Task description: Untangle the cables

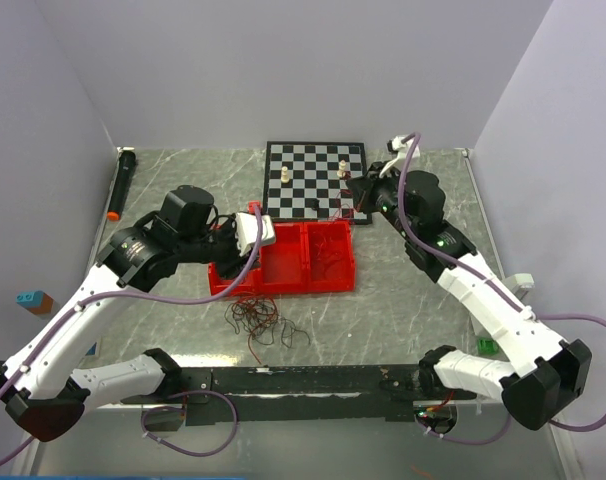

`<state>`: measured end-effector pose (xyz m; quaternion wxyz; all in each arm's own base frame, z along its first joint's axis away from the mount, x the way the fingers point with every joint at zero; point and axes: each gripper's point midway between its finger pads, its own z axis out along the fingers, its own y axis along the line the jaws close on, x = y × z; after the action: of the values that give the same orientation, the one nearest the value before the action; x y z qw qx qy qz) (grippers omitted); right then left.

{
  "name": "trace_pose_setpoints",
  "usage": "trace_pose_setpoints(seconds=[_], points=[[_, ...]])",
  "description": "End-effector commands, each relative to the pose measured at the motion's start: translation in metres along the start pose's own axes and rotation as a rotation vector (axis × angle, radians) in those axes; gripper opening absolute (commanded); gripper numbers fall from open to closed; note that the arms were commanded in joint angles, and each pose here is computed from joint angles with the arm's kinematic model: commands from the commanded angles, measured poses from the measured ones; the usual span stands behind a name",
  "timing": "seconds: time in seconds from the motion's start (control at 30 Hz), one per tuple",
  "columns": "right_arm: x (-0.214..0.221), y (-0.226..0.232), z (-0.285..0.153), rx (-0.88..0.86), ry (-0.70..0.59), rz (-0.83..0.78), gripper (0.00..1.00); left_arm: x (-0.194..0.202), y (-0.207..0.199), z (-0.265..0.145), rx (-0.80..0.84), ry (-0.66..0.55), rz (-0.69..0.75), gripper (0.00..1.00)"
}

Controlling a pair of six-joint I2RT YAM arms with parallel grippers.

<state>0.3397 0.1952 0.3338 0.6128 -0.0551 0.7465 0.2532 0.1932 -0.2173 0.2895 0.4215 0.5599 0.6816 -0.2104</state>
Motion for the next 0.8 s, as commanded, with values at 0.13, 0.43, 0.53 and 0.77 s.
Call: trace_pose_setpoints(seconds=[0.13, 0.43, 0.53, 0.77], points=[[-0.002, 0.000, 0.016, -0.012, -0.034, 0.005, 0.00, -0.016, 0.000, -0.007, 0.001, -0.052, 0.018, 0.47], [0.028, -0.012, 0.024, 0.021, 0.026, 0.001, 0.00, -0.017, -0.003, -0.006, 0.021, -0.057, 0.020, 0.48], [0.038, -0.012, 0.027, 0.015, 0.046, 0.008, 0.00, -0.017, -0.003, -0.006, 0.025, -0.054, 0.020, 0.48], [0.072, -0.005, 0.033, -0.030, 0.117, 0.073, 0.00, -0.018, -0.004, -0.006, 0.035, -0.057, 0.024, 0.48]])
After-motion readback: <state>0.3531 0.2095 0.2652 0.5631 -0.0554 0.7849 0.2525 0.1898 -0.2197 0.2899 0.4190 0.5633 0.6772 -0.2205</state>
